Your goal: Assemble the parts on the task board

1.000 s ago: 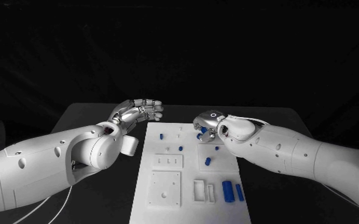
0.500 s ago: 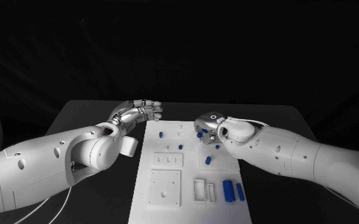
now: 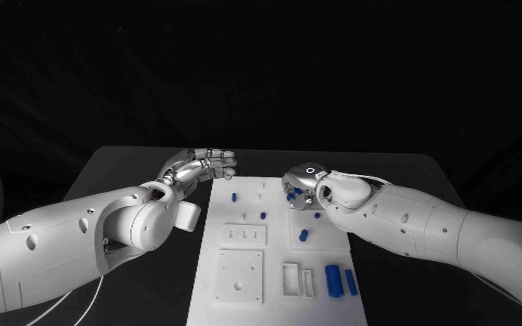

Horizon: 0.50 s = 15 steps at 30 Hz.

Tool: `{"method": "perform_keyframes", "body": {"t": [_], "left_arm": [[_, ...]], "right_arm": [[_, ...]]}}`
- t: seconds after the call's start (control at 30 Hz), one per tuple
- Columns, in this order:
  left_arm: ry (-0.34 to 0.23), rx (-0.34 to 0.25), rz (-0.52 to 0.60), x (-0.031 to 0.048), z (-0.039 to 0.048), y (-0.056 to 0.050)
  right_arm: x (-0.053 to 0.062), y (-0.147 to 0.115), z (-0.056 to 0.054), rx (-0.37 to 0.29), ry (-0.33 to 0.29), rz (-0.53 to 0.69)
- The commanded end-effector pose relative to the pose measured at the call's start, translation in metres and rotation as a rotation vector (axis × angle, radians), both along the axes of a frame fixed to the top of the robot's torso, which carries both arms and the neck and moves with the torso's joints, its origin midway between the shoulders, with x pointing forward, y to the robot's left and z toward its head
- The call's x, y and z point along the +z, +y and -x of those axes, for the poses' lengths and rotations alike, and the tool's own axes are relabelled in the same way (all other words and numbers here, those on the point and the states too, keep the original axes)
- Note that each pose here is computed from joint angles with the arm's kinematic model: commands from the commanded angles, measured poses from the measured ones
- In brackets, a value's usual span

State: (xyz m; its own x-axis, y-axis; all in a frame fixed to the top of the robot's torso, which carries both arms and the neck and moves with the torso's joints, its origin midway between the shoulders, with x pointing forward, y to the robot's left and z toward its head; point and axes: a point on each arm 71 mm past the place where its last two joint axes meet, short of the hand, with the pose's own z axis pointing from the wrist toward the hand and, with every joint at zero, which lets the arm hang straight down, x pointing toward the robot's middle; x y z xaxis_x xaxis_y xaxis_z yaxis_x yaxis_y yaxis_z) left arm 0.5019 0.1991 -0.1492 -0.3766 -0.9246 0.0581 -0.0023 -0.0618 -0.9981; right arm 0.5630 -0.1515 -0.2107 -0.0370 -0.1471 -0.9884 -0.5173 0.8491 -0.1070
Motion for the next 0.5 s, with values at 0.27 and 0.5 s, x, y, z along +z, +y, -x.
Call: {"method": "perform_keyframes", "body": {"t": [0.27, 0.5], "left_arm": [[-0.008, -0.018, 0.007, 0.0019, 0.0002, -0.0023], [-0.008, -0.017, 0.007, 0.0019, 0.0002, -0.0016]], "right_arm": [[-0.0038, 0.0007, 0.0023, -0.014, -0.040, 0.027], [-0.0008, 0.0024, 0.0039, -0.015, -0.072, 0.002]]}}
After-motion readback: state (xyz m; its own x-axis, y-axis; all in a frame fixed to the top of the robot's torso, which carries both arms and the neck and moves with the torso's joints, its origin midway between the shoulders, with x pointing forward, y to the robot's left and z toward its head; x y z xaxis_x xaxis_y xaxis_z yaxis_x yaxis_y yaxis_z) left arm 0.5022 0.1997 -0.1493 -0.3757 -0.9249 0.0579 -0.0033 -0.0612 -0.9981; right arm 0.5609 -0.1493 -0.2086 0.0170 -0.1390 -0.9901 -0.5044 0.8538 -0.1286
